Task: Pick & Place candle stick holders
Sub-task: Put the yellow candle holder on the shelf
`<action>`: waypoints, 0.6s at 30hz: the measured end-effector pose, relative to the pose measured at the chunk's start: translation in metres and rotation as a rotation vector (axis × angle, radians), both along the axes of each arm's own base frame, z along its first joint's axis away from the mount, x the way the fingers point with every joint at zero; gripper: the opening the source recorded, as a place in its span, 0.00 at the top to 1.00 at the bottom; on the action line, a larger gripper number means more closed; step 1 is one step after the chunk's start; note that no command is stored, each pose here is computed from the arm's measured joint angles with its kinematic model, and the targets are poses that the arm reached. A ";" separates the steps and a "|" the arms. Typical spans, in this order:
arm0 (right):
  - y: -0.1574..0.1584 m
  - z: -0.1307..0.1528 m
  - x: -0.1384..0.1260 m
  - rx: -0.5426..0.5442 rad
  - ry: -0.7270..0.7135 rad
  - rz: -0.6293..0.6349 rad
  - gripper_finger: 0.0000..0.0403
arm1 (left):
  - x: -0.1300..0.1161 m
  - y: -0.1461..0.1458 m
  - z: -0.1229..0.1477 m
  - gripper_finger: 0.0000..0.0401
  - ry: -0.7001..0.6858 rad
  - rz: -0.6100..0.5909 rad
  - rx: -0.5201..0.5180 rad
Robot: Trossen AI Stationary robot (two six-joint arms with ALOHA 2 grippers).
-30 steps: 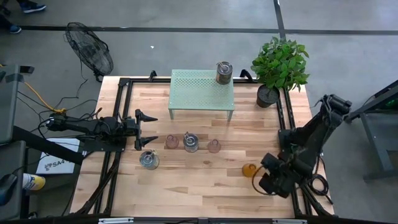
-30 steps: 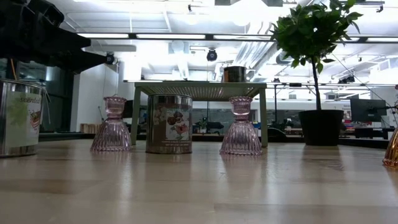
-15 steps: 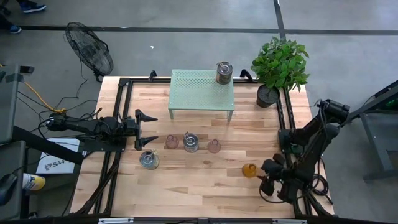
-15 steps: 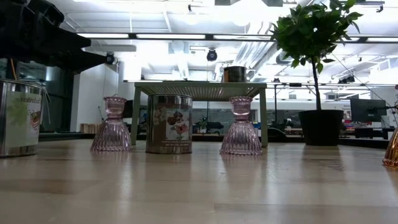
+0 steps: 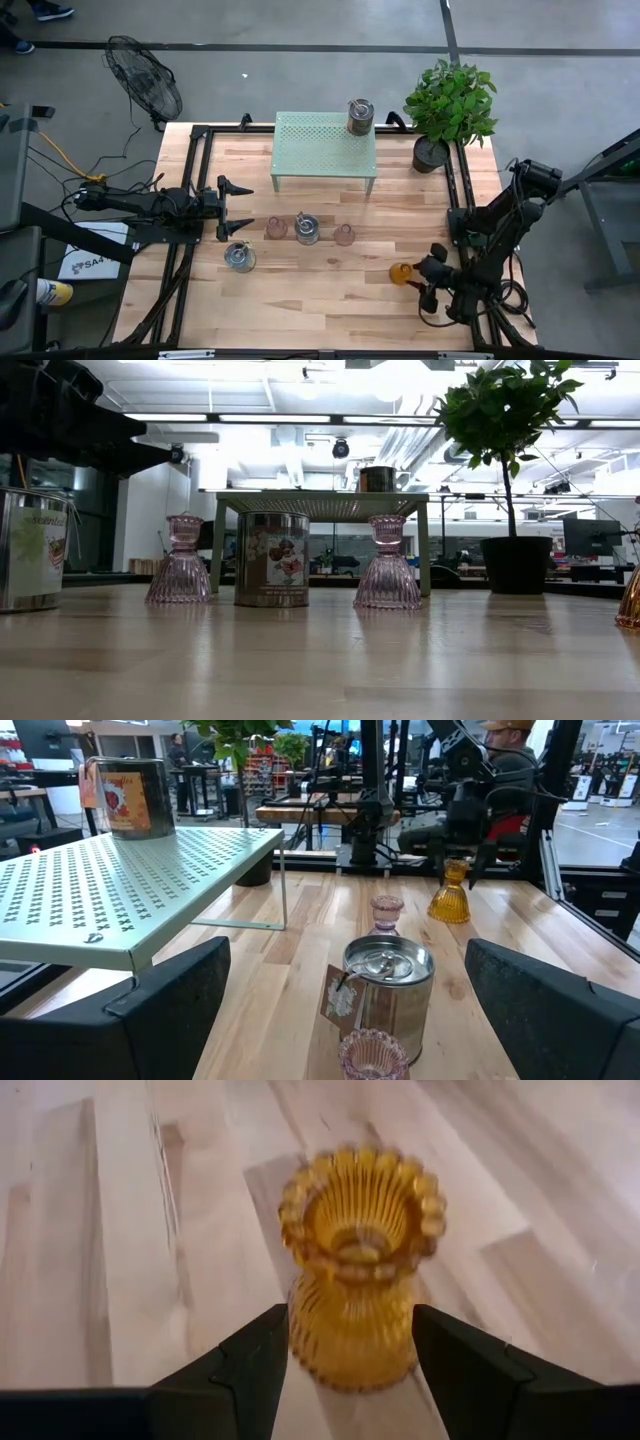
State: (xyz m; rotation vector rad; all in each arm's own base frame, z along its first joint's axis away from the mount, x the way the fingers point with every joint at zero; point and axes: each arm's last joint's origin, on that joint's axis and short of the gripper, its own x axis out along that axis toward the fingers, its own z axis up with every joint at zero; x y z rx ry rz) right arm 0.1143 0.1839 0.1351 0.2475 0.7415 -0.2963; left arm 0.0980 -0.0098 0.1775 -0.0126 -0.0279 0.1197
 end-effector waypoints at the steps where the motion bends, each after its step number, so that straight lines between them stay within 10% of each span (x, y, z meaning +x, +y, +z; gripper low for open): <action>1: 0.000 0.000 0.001 -0.017 -0.003 0.010 0.48 | 0.000 0.000 0.000 0.00 0.000 0.000 0.000; 18: 0.001 0.004 0.014 -0.129 -0.069 0.092 0.48 | 0.000 0.000 0.000 0.00 0.000 -0.005 0.000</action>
